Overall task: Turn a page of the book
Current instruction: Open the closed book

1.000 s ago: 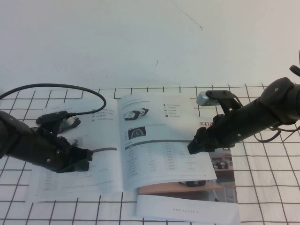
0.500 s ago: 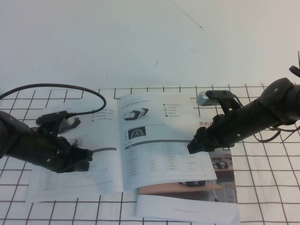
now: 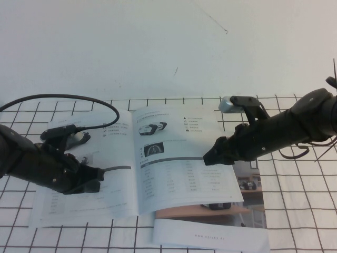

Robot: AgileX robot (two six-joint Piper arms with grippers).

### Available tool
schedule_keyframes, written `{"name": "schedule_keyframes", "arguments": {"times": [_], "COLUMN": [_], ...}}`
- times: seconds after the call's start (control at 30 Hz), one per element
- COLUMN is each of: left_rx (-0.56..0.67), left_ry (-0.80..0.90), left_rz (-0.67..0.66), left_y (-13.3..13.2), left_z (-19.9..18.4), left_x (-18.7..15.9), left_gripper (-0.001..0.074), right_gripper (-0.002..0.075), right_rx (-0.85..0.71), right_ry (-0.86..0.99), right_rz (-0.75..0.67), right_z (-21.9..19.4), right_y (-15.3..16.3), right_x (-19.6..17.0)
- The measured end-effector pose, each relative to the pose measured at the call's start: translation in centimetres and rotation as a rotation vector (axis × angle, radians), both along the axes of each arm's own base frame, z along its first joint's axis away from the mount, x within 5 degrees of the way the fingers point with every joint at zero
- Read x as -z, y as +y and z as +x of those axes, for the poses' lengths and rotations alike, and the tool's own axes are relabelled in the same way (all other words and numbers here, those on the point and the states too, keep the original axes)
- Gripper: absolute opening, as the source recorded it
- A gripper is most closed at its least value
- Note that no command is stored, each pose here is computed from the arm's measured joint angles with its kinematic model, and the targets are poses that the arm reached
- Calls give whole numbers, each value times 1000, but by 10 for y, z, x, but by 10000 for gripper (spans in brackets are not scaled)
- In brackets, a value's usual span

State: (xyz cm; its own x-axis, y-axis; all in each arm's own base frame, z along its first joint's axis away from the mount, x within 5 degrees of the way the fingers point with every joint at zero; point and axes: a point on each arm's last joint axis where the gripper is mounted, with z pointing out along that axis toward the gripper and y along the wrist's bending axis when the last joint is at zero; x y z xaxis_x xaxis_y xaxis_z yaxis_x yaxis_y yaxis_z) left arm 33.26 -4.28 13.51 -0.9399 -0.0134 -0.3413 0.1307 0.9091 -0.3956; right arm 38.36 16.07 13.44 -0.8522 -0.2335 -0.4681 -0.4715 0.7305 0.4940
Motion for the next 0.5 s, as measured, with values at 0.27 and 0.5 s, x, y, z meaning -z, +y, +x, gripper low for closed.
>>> {"name": "schedule_keyframes", "arguments": {"times": [0.27, 0.5], "left_rx": [0, 2], "left_ry": [0, -1], "left_rz": [0, 1], "left_y": [0, 0], "left_z": [0, 0], "left_x": [0, 0], "left_gripper": [-3, -2], "right_gripper": [435, 435], "right_rx": [3, 10], "right_ry": [-16, 23], "right_rz": [-16, -111], "right_z": [1, -1], "right_y": [-1, -7], "right_x": [1, 6]}}
